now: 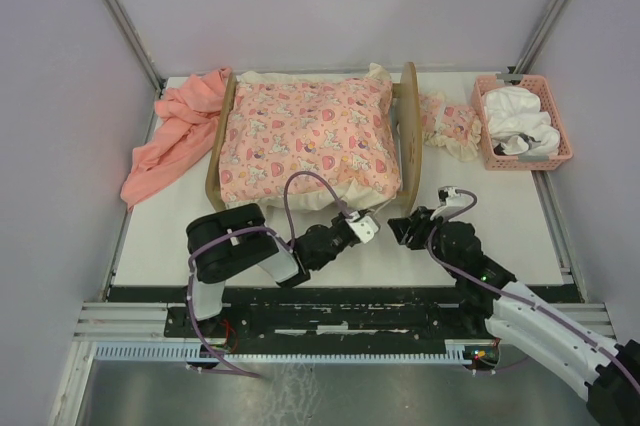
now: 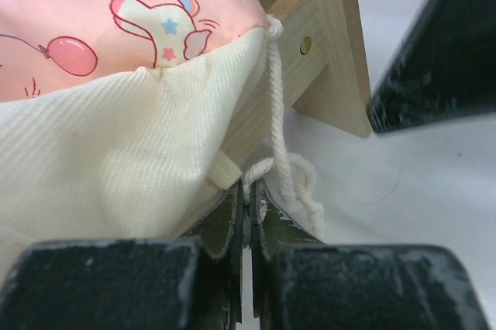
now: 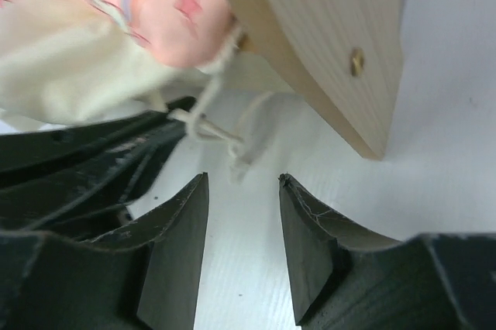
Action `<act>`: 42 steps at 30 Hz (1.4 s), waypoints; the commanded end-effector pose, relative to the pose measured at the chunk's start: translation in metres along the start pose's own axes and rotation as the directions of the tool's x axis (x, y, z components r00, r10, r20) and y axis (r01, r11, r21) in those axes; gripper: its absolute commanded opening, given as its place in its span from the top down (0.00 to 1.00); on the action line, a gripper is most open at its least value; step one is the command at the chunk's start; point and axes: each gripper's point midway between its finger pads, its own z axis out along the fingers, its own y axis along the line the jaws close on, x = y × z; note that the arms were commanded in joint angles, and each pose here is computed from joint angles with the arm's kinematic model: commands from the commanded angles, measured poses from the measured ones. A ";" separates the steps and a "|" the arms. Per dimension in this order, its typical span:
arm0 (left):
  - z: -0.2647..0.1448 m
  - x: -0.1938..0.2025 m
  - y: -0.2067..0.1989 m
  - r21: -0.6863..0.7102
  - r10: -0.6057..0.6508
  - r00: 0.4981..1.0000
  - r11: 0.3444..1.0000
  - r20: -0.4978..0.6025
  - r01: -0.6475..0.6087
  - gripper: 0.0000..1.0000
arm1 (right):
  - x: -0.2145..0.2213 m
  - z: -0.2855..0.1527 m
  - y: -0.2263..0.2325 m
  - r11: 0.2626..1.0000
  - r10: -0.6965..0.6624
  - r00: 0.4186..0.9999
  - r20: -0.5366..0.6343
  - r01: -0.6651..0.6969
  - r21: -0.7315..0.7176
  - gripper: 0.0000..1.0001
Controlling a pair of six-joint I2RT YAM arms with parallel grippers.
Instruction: Set up the pet bed
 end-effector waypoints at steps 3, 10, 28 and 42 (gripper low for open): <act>0.010 -0.036 0.009 -0.010 -0.240 0.967 0.970 0.085 0.242 0.97 | 0.001 0.015 0.003 0.996 0.094 0.990 0.106 -0.093 -0.019 0.51; 0.013 -0.044 0.011 -0.008 -0.294 0.952 0.955 0.085 0.296 0.97 | 0.004 0.025 0.019 0.999 0.022 0.986 0.168 -0.016 -0.038 0.47; 0.017 -0.054 0.017 -0.030 -0.329 0.938 0.942 0.105 0.334 0.97 | 0.017 0.052 0.022 0.997 0.056 0.982 0.180 -0.065 0.043 0.47; 0.018 -0.060 0.024 -0.048 -0.352 0.928 0.932 0.122 0.360 0.97 | 0.038 0.071 0.026 0.997 0.034 0.991 0.131 -0.043 0.065 0.64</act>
